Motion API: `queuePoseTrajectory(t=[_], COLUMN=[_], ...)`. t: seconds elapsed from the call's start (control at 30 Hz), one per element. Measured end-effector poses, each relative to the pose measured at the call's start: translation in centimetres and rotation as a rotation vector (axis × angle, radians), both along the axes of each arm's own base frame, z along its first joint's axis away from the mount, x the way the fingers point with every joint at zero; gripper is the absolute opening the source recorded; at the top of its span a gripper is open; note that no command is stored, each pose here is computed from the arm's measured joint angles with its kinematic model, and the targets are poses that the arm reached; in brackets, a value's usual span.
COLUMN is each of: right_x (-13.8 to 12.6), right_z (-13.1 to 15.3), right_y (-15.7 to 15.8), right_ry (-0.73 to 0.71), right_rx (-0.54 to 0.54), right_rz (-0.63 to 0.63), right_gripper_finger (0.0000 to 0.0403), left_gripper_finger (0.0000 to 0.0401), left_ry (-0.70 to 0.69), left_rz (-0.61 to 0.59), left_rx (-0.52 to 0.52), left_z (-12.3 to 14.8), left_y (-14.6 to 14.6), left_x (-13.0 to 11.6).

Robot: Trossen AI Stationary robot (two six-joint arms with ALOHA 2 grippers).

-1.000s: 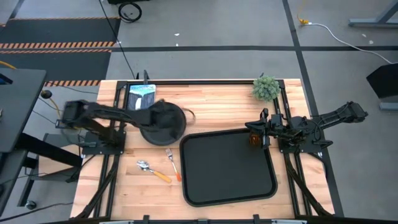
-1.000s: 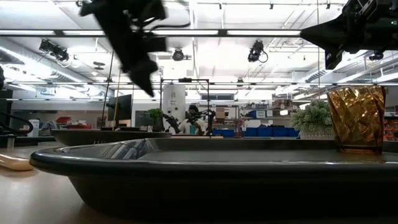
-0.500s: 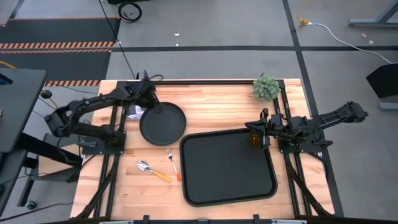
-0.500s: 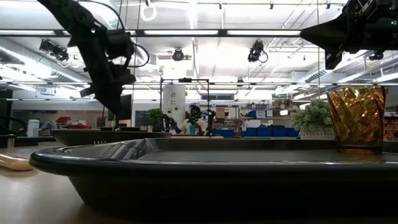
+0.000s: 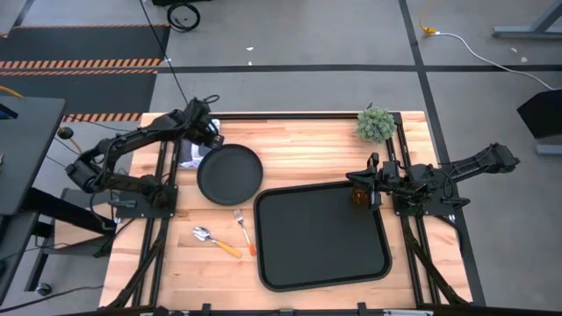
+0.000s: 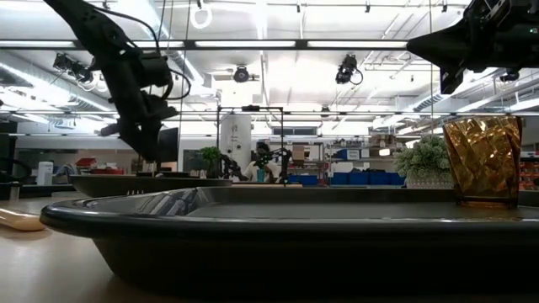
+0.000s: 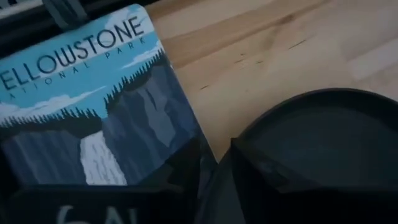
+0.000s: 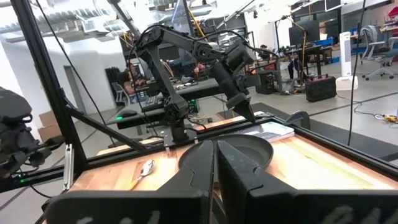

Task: Pick and place plate/cup/fork/spoon on tray
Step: Put the black plate to the bottom left of the brown cup on the black serving tray

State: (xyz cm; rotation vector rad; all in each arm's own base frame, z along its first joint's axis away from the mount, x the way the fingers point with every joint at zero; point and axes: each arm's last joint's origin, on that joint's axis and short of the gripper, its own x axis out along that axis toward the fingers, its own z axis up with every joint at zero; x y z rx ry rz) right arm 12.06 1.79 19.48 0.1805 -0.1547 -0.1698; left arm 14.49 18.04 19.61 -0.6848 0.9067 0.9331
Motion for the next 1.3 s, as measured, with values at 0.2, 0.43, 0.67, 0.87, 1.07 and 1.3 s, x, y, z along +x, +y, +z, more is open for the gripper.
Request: queuePoseTrajectory(t=[0.2, 0.43, 0.67, 0.87, 1.07, 1.3], right_x=[0.0, 0.0, 0.0, 0.0, 0.0, 0.0], right_z=[0.0, 0.0, 0.0, 0.0, 0.0, 0.0], right_y=[0.0, 0.0, 0.0, 0.0, 0.0, 0.0], right_ry=[0.001, 0.000, 0.000, 0.000, 0.001, 0.000], right_rx=[0.000, 0.000, 0.000, 0.000, 0.000, 0.000], right_rz=[0.000, 0.000, 0.000, 0.000, 0.000, 0.000], right_gripper_finger=[0.0027, 0.0027, 0.0027, 0.0027, 0.0027, 0.0027], left_gripper_finger=[0.0103, 0.0103, 0.0103, 0.0103, 0.0103, 0.0103], left_ry=[0.039, 0.080, 0.090, 0.061, 0.010, 0.081], left_rz=[0.016, -0.018, -0.048, -0.051, -0.114, -0.126], left_rx=[-0.127, -0.169, -0.163, -0.141, -0.173, -0.203], left_z=[-1.7, -3.2, -3.4, -2.6, -2.3, -2.8], left_y=[0.5, 0.8, 1.0, 1.4, 1.3, 1.0], left_x=[-0.4, 0.1, 0.2, 0.5, 0.7, 0.4])
